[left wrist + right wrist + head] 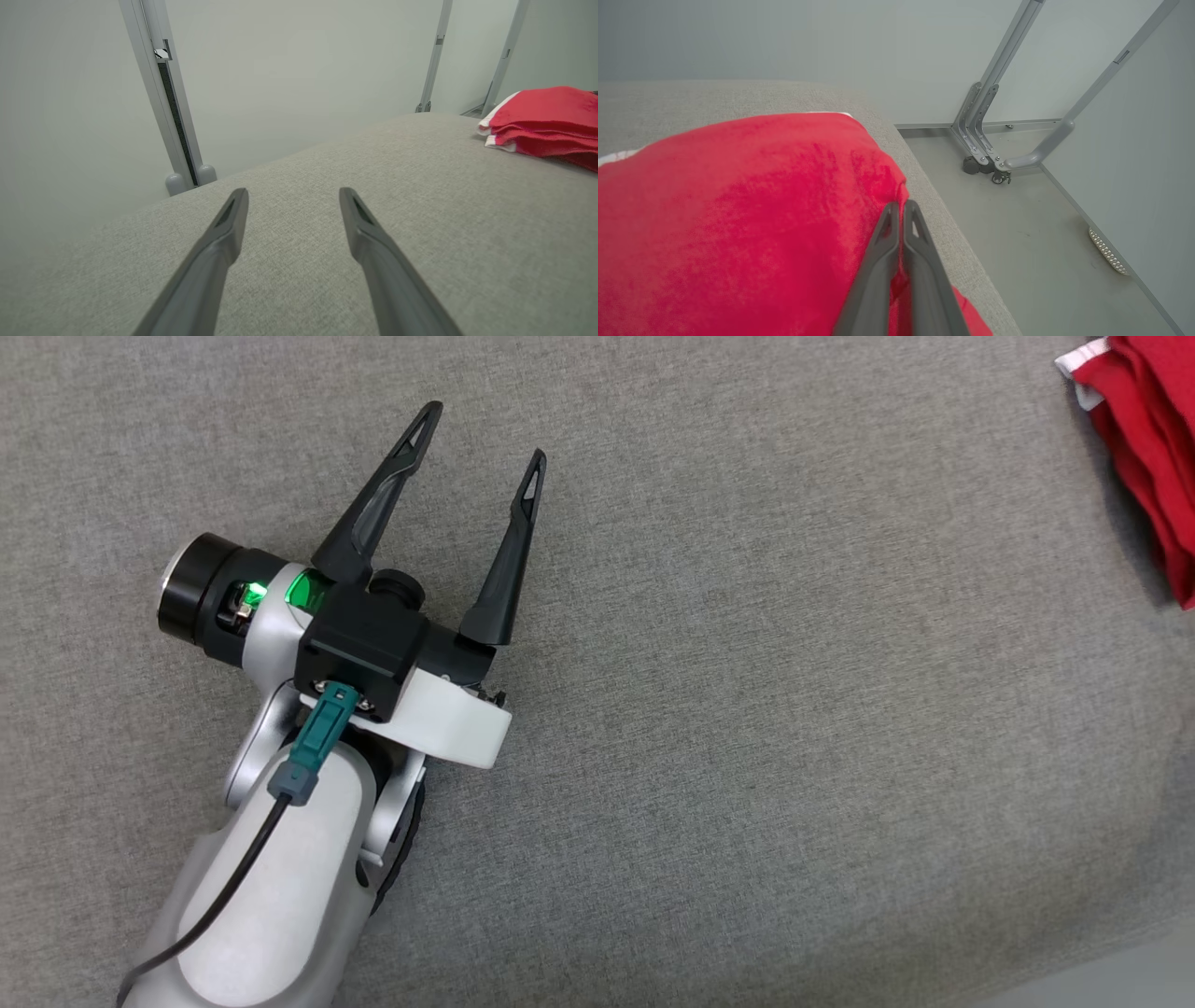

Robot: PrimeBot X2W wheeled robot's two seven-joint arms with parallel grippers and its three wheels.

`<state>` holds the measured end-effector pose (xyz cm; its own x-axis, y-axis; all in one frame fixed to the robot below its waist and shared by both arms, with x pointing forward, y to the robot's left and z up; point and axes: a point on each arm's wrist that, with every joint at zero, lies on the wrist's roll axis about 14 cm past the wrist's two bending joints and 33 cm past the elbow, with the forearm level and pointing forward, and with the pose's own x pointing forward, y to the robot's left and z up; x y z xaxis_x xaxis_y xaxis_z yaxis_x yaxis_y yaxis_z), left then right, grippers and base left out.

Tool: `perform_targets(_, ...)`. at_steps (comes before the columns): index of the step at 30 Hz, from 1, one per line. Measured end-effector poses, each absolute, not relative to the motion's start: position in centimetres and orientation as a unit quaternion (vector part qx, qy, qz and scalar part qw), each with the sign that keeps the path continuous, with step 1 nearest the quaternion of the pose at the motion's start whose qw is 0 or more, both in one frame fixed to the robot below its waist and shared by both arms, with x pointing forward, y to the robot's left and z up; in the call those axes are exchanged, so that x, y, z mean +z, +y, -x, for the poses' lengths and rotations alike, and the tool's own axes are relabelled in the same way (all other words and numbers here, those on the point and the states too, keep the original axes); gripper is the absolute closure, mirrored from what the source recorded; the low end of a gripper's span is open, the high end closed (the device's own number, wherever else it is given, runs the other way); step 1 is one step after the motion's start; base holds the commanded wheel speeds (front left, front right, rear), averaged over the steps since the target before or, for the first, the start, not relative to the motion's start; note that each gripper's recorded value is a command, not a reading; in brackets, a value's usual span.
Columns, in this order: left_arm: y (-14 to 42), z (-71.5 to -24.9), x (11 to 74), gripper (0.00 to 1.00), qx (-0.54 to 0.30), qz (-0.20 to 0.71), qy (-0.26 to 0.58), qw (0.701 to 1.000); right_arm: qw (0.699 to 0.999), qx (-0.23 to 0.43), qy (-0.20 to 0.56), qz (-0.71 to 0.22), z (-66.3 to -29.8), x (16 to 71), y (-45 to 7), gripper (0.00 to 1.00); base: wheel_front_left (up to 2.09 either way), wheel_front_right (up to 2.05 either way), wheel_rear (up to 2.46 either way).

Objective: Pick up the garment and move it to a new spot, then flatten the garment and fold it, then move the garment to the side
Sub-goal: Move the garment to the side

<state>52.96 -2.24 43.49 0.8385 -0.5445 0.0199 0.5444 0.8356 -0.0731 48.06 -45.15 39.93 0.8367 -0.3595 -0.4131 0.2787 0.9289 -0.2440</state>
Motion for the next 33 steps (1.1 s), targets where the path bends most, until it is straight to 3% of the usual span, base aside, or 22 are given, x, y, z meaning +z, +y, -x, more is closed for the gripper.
perform_targets(1, -2.2, -53.1, 43.1, 0.00, -0.285, 0.037, 0.005, 0.958, 0.954, -0.169, 0.233, 0.087, -48.3, 39.6, -45.2, 0.57, 0.00, 0.00, 0.00)
perform_targets(2, -2.2, -53.2, 42.7, 0.00, -0.285, 0.037, 0.009, 0.958, 0.952, -0.173, 0.237, 0.086, -48.4, 39.1, -45.3, 0.00, 0.00, 0.00, 0.00)
perform_targets(9, -2.6, -53.4, 41.7, 0.00, -0.288, 0.042, 0.015, 0.957, 0.947, -0.205, 0.242, 0.051, -47.7, 37.5, -45.5, 0.00, 0.00, 0.00, 0.00)
perform_targets(17, -2.7, -52.1, 42.7, 0.00, -0.286, 0.047, 0.020, 0.957, 0.962, -0.210, 0.177, -0.010, -45.1, 39.9, -43.8, 0.00, 0.00, 0.00, 0.00)
perform_targets(26, -0.6, -49.7, 44.9, 0.00, -0.252, 0.051, 0.019, 0.966, 0.980, -0.156, 0.116, -0.044, -41.8, 42.0, -37.3, 0.00, 0.00, 0.00, 0.00)
perform_targets(33, 3.8, -48.0, 46.2, 0.00, -0.184, 0.054, 0.016, 0.981, 0.992, -0.084, 0.073, -0.063, -41.7, 43.8, -30.7, 0.00, 0.00, 0.00, 0.00)
